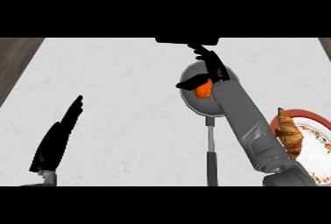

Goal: Pick the squash from the plate and place it in the pan

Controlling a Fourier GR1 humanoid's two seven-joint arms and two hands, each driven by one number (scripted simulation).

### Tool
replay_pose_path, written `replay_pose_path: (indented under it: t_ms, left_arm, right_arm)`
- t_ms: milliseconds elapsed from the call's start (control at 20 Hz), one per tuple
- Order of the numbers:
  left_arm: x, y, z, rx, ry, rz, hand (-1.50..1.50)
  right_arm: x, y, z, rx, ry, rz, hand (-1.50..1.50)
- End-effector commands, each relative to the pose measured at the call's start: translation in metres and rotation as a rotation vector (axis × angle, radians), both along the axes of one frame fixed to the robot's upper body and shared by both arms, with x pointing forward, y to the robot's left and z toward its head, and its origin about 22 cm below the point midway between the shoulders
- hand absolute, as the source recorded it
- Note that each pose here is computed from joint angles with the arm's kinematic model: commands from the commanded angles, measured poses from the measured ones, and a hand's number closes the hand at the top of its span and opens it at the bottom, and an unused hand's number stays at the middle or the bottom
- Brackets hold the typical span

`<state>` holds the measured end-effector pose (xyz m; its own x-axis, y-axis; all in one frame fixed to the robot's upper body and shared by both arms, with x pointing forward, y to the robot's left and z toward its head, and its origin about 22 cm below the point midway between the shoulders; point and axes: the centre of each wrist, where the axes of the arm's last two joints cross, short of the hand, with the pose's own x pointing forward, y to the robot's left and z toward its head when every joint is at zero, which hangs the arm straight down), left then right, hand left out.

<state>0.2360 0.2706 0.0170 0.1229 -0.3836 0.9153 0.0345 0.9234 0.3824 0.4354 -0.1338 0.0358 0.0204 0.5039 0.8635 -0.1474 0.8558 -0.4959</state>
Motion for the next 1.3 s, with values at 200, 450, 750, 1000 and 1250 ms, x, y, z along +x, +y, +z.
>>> replay_pose_path:
  t_ms: [200,450,750,1000,1250]
  left_arm:
    - [-0.003,0.0,-0.006,-0.011,0.005,0.006,0.0]
    - [-0.008,0.011,-0.008,0.016,0.002,0.029,0.0]
    - [-0.013,0.008,-0.015,-0.011,0.02,0.03,0.0]
    - [0.0,0.015,0.001,0.004,0.001,0.036,0.0]
    - [0.002,0.008,0.003,0.013,0.008,0.034,0.0]
  right_arm:
    - [0.012,-0.045,0.019,0.224,-0.144,-0.305,-1.5]
    - [0.013,-0.115,0.029,0.277,-0.154,-0.436,-1.5]
    - [-0.016,-0.196,0.004,0.262,-0.23,-0.428,-1.5]
    - [-0.041,-0.26,0.008,0.212,-0.263,-0.431,-1.5]
    - [-0.068,-0.321,0.028,0.219,-0.279,-0.42,-1.5]
